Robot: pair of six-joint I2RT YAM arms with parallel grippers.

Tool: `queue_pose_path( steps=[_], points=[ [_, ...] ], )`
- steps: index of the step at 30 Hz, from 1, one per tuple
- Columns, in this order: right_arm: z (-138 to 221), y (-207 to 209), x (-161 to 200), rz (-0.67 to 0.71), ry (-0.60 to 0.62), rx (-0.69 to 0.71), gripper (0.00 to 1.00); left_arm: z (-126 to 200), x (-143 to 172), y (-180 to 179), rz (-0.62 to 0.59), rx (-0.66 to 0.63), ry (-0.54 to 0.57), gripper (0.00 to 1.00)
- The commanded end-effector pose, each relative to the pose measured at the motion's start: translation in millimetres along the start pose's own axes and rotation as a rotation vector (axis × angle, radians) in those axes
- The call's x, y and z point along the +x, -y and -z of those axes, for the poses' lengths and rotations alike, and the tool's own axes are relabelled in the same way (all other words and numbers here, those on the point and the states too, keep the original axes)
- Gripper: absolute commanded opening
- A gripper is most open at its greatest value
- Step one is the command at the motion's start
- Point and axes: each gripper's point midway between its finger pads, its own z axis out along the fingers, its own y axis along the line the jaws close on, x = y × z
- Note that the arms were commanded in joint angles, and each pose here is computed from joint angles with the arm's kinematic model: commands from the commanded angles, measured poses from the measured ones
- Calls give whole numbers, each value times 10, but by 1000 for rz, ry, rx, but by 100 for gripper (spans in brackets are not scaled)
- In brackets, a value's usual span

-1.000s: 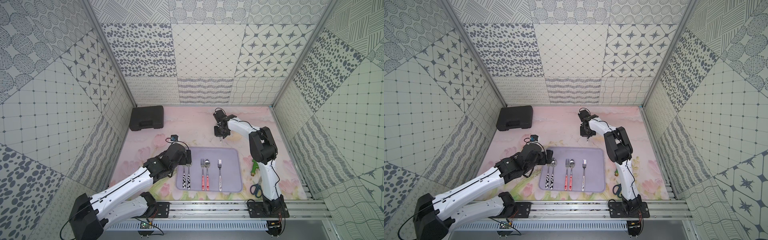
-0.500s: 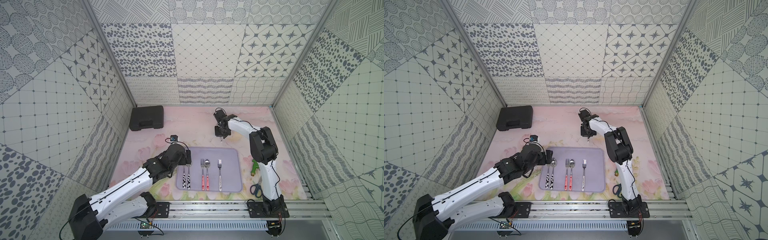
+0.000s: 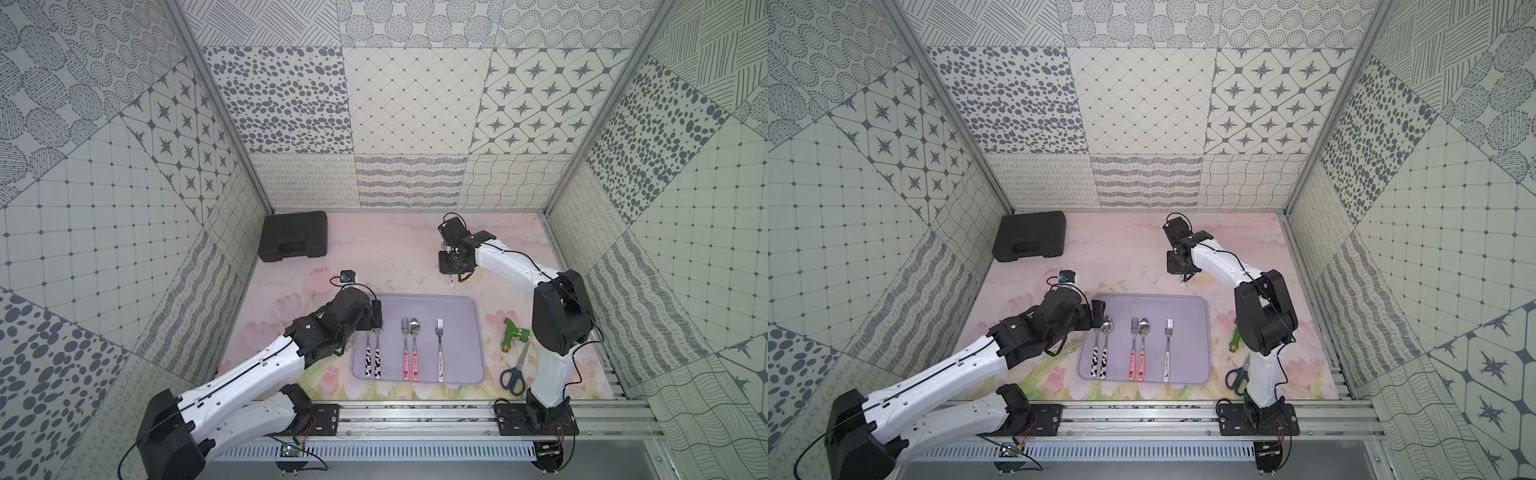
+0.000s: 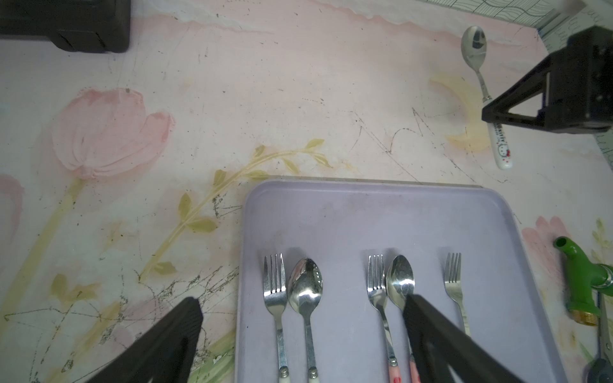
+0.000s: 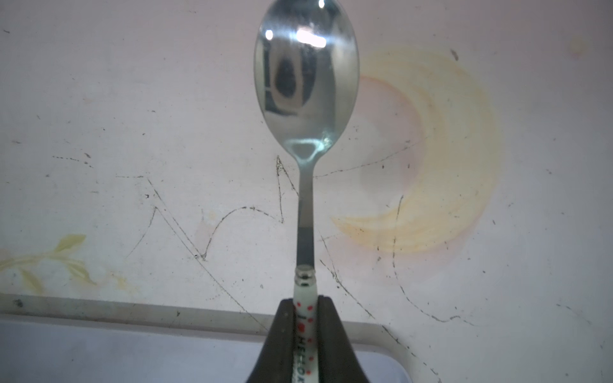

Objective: Set the spoon and fork side by side
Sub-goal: Pick up the spoon from the center of the board, then place the spoon on the tray.

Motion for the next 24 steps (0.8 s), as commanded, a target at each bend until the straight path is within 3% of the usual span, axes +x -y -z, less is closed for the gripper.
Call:
queue_pose_path(
  steps=[1, 16, 24],
  points=[
    [172, 30, 46, -37, 50, -16, 0, -5, -32, 31, 10, 18, 14, 99],
    [580, 224, 955, -115, 86, -81, 0, -8, -18, 31, 15, 23, 12, 99],
    [615, 258, 1432, -138, 68, -105, 0, -11, -3, 14, 20, 17, 11, 99]
  ],
)
